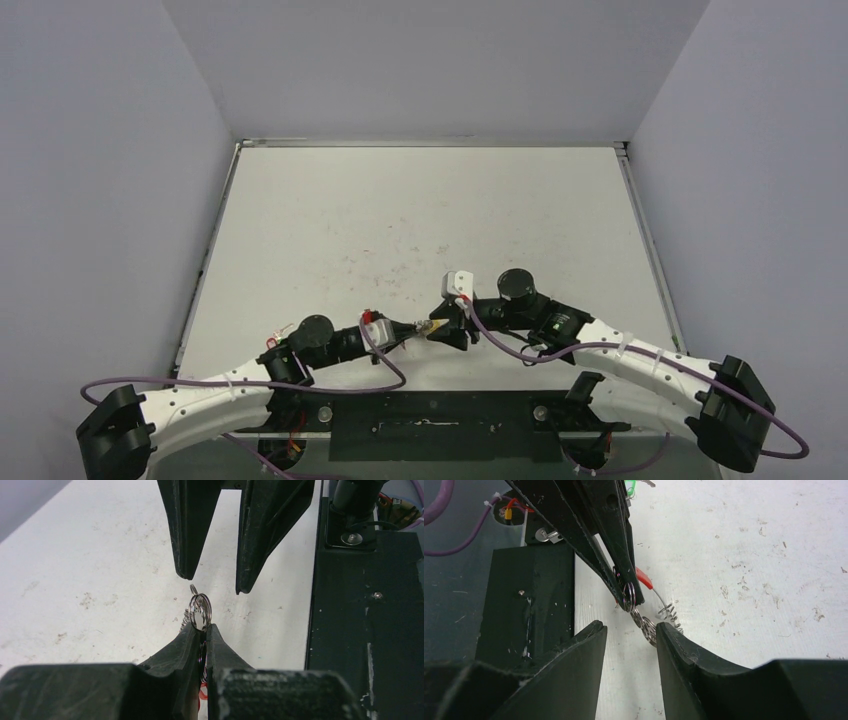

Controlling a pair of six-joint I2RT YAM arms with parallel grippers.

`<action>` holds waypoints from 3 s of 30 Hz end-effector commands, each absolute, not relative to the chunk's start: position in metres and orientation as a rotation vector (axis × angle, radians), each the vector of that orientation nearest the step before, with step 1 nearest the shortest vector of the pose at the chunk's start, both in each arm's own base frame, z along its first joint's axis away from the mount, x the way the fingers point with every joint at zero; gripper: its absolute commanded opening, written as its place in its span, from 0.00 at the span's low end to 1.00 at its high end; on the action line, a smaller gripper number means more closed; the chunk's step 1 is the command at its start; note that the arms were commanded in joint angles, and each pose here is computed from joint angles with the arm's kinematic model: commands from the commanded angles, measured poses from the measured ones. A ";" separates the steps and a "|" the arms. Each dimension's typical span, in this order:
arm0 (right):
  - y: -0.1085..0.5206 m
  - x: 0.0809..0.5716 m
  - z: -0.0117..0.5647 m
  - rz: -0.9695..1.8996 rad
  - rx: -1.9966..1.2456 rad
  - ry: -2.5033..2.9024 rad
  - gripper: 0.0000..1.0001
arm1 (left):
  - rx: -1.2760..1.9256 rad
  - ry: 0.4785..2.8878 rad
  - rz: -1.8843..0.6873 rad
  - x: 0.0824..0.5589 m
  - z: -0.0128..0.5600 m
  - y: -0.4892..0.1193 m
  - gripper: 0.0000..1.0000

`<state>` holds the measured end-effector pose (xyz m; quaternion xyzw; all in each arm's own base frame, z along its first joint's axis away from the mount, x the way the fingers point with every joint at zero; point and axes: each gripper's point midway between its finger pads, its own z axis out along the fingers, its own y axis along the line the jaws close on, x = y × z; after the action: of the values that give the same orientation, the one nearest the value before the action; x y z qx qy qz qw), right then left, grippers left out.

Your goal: Put the keys on the keyring

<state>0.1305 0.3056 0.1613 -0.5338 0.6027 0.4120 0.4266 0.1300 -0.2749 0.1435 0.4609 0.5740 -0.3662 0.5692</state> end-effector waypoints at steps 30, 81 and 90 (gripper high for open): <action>0.302 0.108 0.203 0.983 -1.462 1.186 0.43 | 1.464 0.600 -0.157 0.124 0.176 -0.268 0.00; 0.345 0.109 0.194 0.924 -1.467 1.215 0.02 | 1.143 1.036 -0.602 0.121 0.190 -0.276 0.00; 0.339 0.125 0.209 1.037 -1.246 1.300 0.00 | 1.157 0.988 -0.654 0.109 0.201 -0.276 0.00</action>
<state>0.1141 0.3316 0.1670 -0.5816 0.5484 0.3777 0.4672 0.1191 -0.2669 0.1501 0.5392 0.4823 -0.2476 0.6445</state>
